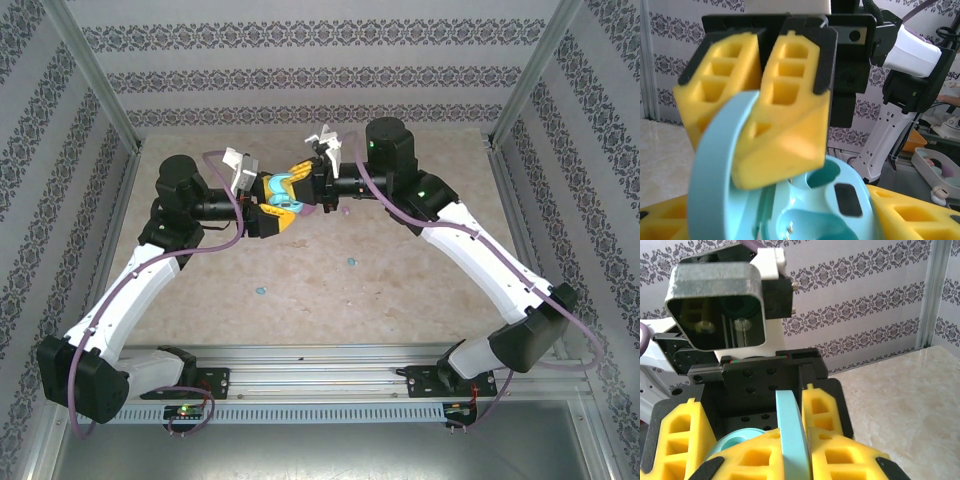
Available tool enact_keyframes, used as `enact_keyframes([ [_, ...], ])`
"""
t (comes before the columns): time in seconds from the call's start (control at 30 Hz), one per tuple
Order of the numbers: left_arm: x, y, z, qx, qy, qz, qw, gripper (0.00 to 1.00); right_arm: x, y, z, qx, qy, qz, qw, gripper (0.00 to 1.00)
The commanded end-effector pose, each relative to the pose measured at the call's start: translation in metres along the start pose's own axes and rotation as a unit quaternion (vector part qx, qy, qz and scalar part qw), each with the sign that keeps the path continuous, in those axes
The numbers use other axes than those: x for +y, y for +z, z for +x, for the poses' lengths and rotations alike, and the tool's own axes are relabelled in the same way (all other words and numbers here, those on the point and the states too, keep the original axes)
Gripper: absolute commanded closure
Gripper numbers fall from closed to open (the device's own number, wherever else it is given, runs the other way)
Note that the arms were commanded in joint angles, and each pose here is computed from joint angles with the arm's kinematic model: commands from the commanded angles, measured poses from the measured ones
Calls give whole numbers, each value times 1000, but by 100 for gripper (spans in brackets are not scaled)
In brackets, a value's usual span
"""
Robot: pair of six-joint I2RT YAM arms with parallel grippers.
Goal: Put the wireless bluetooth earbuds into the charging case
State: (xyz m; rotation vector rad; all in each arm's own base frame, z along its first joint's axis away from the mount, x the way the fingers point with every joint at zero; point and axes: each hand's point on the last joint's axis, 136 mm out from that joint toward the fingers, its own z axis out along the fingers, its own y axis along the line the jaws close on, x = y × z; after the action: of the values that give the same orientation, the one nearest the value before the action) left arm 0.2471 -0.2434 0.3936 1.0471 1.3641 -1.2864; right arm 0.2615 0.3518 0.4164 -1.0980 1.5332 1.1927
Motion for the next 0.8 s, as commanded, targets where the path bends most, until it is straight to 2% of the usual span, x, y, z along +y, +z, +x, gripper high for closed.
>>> enact_keyframes([
  [0.0, -9, -2, -14, -19, 27, 10, 999, 36, 10, -6, -9, -17, -47, 7, 999, 87],
  [0.1, -10, -2, -16, -22, 22, 16, 999, 35, 8, -9, -8, -23, -61, 22, 998, 87],
  [0.2, -10, -2, -14, -20, 19, 17, 999, 38, 8, -11, -10, -33, -70, 32, 996, 86],
  [0.47, -7, -2, -6, -13, 9, 19, 1000, 34, 8, -13, -14, -39, -67, 31, 997, 86],
  [0.77, -7, -2, -5, -9, 10, 21, 1000, 47, 7, -10, -13, -35, -56, 27, 997, 86],
])
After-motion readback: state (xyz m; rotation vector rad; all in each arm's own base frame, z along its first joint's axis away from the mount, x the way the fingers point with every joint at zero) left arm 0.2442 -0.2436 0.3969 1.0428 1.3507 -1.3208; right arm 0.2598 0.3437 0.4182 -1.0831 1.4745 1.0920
